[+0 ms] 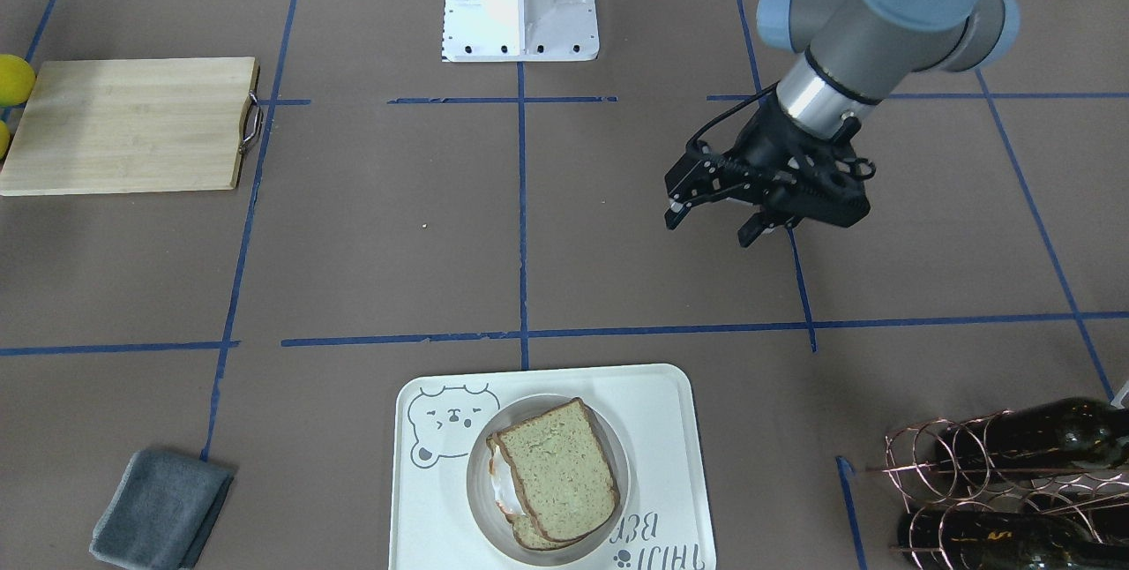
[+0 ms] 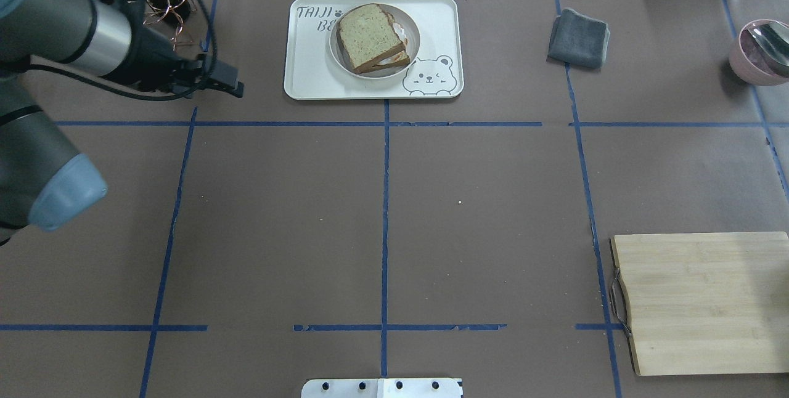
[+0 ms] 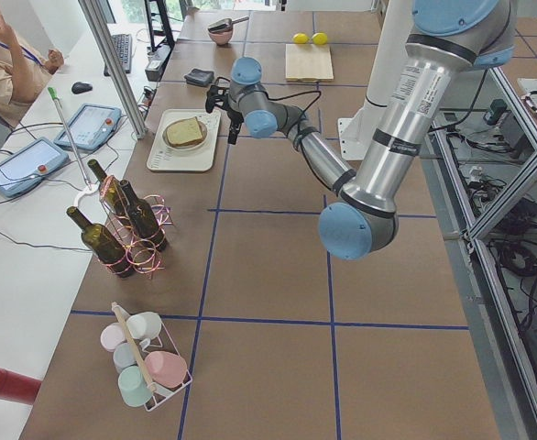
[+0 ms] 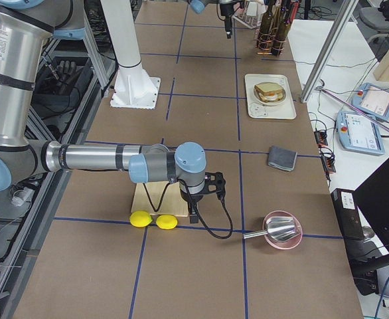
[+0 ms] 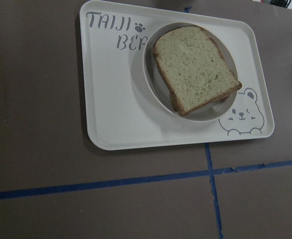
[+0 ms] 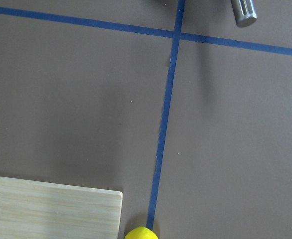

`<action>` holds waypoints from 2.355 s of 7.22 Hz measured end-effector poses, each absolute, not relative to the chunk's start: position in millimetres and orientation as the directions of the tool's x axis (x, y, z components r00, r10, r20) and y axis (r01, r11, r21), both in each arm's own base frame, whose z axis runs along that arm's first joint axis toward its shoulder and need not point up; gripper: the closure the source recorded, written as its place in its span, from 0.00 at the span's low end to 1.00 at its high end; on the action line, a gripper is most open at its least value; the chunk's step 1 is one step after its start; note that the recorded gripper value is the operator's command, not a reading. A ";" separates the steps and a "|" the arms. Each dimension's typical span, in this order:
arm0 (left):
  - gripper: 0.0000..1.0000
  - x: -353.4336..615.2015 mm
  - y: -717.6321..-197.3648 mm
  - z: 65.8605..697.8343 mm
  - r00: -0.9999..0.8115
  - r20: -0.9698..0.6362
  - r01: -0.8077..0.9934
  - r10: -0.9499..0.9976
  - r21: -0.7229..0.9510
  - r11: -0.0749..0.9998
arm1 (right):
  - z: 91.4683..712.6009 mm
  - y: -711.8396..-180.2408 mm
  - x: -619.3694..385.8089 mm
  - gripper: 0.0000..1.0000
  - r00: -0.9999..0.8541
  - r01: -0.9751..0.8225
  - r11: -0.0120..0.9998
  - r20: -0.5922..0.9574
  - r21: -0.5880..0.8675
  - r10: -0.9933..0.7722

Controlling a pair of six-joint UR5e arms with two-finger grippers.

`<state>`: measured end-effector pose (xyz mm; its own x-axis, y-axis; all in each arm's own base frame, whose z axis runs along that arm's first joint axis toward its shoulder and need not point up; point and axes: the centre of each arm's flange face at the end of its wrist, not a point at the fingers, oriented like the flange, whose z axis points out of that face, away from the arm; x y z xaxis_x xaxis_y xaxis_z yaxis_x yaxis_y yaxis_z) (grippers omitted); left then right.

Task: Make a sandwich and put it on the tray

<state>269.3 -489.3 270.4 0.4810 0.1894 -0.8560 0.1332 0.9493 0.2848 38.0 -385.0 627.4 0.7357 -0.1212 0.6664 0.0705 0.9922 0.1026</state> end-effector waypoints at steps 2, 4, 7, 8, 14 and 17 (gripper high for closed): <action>0.00 180.9 -477.8 360.9 0.617 -0.733 0.049 0.286 0.399 0.916 | 631.2 -382.8 38.2 0.00 0.736 0.073 0.993 0.666 0.096 -0.118; 0.00 115.7 -481.0 447.5 0.707 -0.599 -0.107 0.377 0.435 0.894 | 632.3 -381.6 38.2 0.00 0.735 0.074 0.993 0.667 0.093 -0.117; 0.00 -6.8 -439.1 571.0 0.719 -0.616 -0.144 0.322 0.322 0.936 | 634.3 -379.8 38.4 0.00 0.736 0.071 0.994 0.668 0.086 -0.111; 0.00 -19.6 -420.5 596.4 0.711 -0.643 -0.136 0.286 0.273 0.952 | 633.9 -380.0 38.3 0.00 0.736 0.070 0.994 0.668 0.085 -0.109; 0.00 -31.7 -403.1 628.2 0.716 -0.673 -0.118 0.184 0.144 0.983 | 633.7 -384.5 37.8 0.00 0.731 0.067 0.987 0.666 0.146 -0.148; 0.00 -30.8 -406.6 628.5 0.721 -0.667 -0.122 0.189 0.146 0.982 | 641.0 -384.0 37.8 0.00 0.732 0.066 0.989 0.667 0.136 -0.140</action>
